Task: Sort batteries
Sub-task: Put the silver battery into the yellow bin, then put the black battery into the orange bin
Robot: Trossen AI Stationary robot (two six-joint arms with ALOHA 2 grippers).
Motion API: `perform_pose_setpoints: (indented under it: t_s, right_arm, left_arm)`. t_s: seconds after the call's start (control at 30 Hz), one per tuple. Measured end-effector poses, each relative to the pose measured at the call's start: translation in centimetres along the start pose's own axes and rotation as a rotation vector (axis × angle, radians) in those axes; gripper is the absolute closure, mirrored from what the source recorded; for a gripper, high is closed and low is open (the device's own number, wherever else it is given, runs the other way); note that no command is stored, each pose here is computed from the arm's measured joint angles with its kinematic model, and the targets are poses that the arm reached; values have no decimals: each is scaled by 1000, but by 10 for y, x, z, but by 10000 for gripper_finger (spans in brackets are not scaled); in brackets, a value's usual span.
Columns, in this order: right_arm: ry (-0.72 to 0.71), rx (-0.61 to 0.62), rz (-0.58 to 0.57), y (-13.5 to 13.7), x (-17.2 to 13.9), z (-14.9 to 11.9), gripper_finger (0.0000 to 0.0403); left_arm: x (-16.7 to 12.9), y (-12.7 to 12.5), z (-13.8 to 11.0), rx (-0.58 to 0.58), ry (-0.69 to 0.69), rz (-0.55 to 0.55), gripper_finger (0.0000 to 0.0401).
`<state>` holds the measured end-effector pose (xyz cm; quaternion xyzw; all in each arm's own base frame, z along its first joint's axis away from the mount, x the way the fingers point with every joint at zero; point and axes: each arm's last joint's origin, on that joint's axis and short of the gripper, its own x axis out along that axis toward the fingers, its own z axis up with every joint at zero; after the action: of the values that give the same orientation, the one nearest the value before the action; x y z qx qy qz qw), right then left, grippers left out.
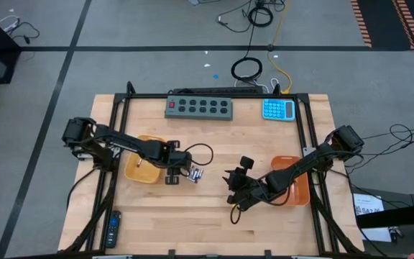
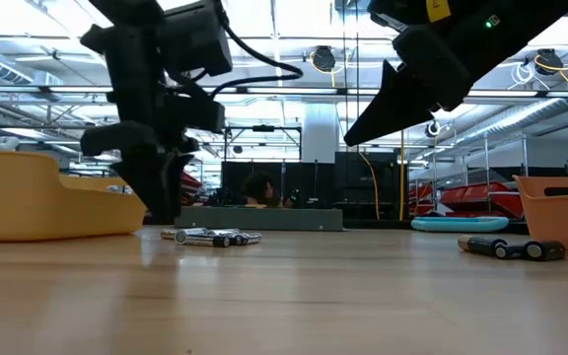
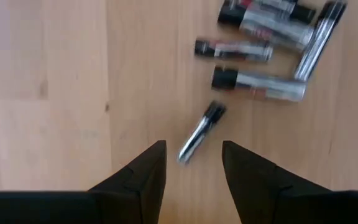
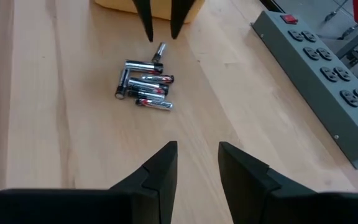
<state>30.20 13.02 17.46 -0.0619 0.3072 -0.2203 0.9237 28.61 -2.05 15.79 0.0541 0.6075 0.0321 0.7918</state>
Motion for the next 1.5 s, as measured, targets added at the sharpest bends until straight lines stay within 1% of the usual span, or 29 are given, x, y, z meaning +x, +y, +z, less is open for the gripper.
perform_pose_setpoints:
  t_s: [0.17,0.23,0.33,0.4,0.47,0.57,0.6,0.73,0.83,0.93,1.03,1.1,1.23,1.27,1.33,1.4,1.5]
  right_arm:
    - [-2,8,3,1,-1,0,296]
    - [-1,13,3,1,-1,0,296]
    - [-1,13,3,1,-1,0,296]
    - [1,11,2,1,-1,-1,296]
    - [3,10,1,1,-1,-1,296]
    - [13,9,-4,0,-1,-2,296]
    - [17,9,-6,0,-1,-3,296]
    - [27,13,-11,-1,-1,-4,296]
    - [31,16,-13,-1,-1,-5,296]
    - [32,15,-13,-1,-1,-5,296]
    - [29,3,-18,-1,-1,-5,296]
    - [30,-6,-19,-1,-1,-4,296]
    - [28,-16,-19,-2,-1,-4,296]
    - [28,-18,-19,-2,-1,-4,296]
    - [28,-21,-18,-2,-1,-4,296]
    - [27,-21,-18,-1,-1,-4,296]
    - [27,-21,-16,-1,-1,-4,296]
  left_arm:
    - [7,2,5,19,-31,-36,235]
    - [11,3,5,23,-20,-58,235]
    - [18,2,5,31,4,-62,235]
    - [23,1,5,34,16,-64,244]
    - [26,0,5,37,24,-67,274]
    - [28,-4,5,55,30,-83,361]
    - [28,-4,5,56,30,-82,376]
    - [21,-10,5,47,14,-52,379]
    - [6,-10,3,18,19,-34,379]
    - [-17,-10,4,-19,-33,-1,379]
    - [-42,-8,-5,-72,-60,28,379]
    - [-62,-6,-14,-144,-76,44,379]
    - [-90,1,-43,-348,2,79,382]
    - [-94,3,-50,-395,22,94,378]
    - [-100,4,-62,-451,55,114,351]
    - [-103,2,-68,-461,76,131,307]
    - [-106,-2,-68,-446,40,158,236]
